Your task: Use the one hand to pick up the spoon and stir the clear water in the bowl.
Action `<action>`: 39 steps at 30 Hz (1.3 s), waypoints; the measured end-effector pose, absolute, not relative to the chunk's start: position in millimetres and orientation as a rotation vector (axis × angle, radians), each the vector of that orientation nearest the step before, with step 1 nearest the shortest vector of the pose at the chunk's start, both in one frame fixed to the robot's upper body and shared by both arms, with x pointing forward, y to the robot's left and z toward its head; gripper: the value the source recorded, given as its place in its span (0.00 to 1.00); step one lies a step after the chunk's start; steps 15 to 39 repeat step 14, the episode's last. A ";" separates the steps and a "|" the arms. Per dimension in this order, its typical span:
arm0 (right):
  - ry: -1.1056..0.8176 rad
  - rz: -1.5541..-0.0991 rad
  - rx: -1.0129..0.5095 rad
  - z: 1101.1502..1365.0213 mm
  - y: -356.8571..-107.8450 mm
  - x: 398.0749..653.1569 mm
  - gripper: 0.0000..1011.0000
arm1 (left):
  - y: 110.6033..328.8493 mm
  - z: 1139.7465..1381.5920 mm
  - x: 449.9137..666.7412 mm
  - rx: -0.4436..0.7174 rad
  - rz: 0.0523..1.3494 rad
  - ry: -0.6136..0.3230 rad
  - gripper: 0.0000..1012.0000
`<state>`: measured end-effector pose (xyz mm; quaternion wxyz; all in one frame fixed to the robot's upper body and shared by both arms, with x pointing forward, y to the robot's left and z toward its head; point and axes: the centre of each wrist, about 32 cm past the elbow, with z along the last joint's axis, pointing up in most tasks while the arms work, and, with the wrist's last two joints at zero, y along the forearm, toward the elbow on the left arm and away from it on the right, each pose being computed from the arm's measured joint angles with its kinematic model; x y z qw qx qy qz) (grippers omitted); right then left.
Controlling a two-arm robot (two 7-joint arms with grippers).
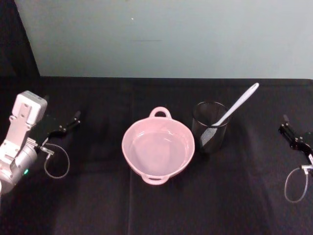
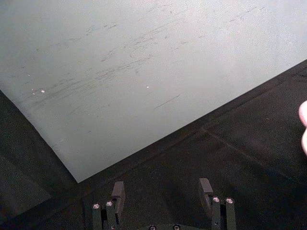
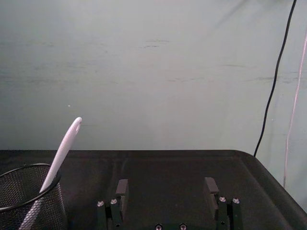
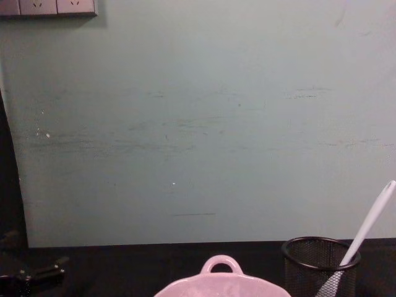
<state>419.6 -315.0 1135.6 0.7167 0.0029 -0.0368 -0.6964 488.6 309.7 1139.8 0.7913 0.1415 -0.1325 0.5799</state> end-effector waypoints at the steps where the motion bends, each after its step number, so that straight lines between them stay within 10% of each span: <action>1: -0.082 -1.541 0.006 1135.5 -315.0 419.6 0.99 | 309.7 1139.8 488.6 0.304 1.248 -0.285 1.00; 39: -0.084 -1.542 0.006 1135.5 -314.9 419.3 0.99 | 309.7 1139.8 488.6 0.305 1.248 -0.285 1.00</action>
